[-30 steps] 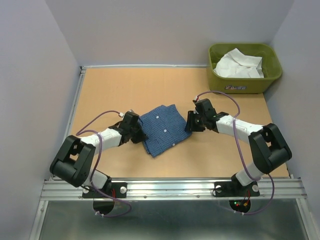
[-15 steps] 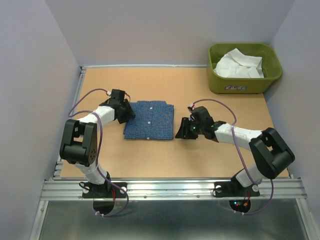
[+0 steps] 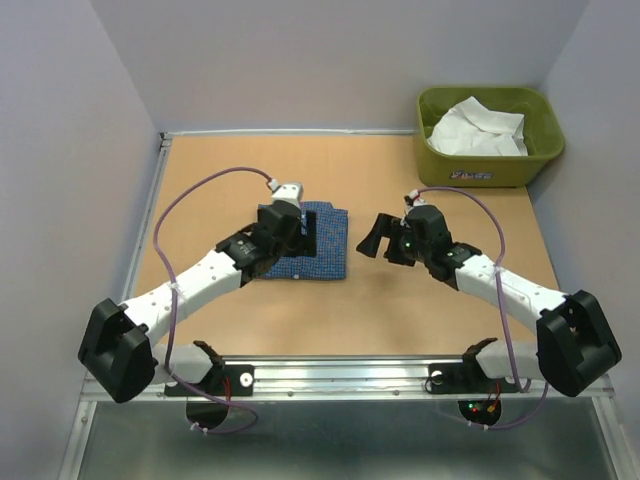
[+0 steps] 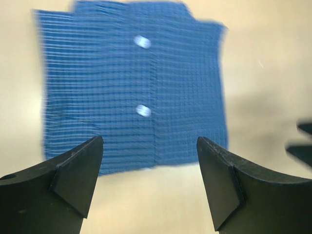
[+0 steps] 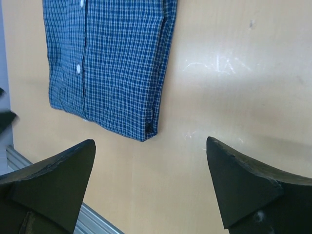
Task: Fold and stack the long sleeve shirts
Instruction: Fold the shirt
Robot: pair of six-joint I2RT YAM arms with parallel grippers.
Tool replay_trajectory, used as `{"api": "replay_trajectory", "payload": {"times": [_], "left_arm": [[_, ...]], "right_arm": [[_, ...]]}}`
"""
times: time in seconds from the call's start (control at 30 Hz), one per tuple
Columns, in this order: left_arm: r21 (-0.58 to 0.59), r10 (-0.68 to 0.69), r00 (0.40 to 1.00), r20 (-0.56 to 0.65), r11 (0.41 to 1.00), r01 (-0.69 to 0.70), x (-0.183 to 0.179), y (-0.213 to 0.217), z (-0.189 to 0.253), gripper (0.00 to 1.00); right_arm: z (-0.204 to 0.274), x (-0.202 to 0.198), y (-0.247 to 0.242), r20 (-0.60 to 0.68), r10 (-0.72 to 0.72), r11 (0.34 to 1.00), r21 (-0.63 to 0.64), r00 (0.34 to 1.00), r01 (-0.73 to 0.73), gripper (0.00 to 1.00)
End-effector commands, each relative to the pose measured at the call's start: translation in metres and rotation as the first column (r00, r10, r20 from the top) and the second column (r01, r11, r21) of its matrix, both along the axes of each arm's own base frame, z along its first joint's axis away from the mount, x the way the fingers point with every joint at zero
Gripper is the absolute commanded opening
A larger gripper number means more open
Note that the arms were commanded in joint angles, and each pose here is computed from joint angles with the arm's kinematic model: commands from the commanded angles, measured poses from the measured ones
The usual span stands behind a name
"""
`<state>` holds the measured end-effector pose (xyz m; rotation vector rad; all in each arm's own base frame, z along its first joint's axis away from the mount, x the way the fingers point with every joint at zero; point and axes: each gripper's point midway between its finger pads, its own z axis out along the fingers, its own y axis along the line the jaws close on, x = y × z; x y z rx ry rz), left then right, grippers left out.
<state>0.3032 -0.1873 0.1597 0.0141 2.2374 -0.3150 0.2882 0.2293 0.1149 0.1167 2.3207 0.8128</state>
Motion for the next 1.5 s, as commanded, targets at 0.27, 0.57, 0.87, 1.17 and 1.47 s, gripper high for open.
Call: {"api": "replay_trajectory", "payload": {"times": [0.27, 0.57, 0.87, 1.17, 1.47], "left_arm": [[0.345, -0.268, 0.962, 0.052, 0.909, 0.235, -0.036, -0.067, -0.041, 0.82], [0.591, -0.381, 0.925, -0.005, 0.745, 0.310, -0.046, -0.105, -0.094, 0.75], [0.633, -0.372, 0.928, -0.002, 0.718, 0.290, -0.039, -0.113, -0.111, 0.57], [0.624, -0.303, 0.952, 0.037, 0.751, 0.215, -0.035, -0.108, -0.105, 0.01], [0.442, -0.290, 0.956, 0.040, 0.864, 0.243, -0.052, -0.113, -0.090, 0.00]], "right_arm": [[0.015, -0.001, -0.053, 0.046, -0.281, 0.959, 0.051, 0.959, 0.278, 1.00], [0.004, -0.005, -0.072, 0.026, -0.351, 0.936, 0.034, 0.936, 0.350, 1.00], [-0.007, -0.007, -0.071, -0.013, -0.343, 0.939, 0.023, 0.939, 0.344, 1.00], [-0.011, -0.003, -0.067, -0.051, -0.339, 0.939, 0.032, 0.939, 0.341, 1.00], [-0.028, 0.003, -0.040, -0.192, -0.229, 0.961, 0.112, 0.954, 0.253, 1.00]]}}
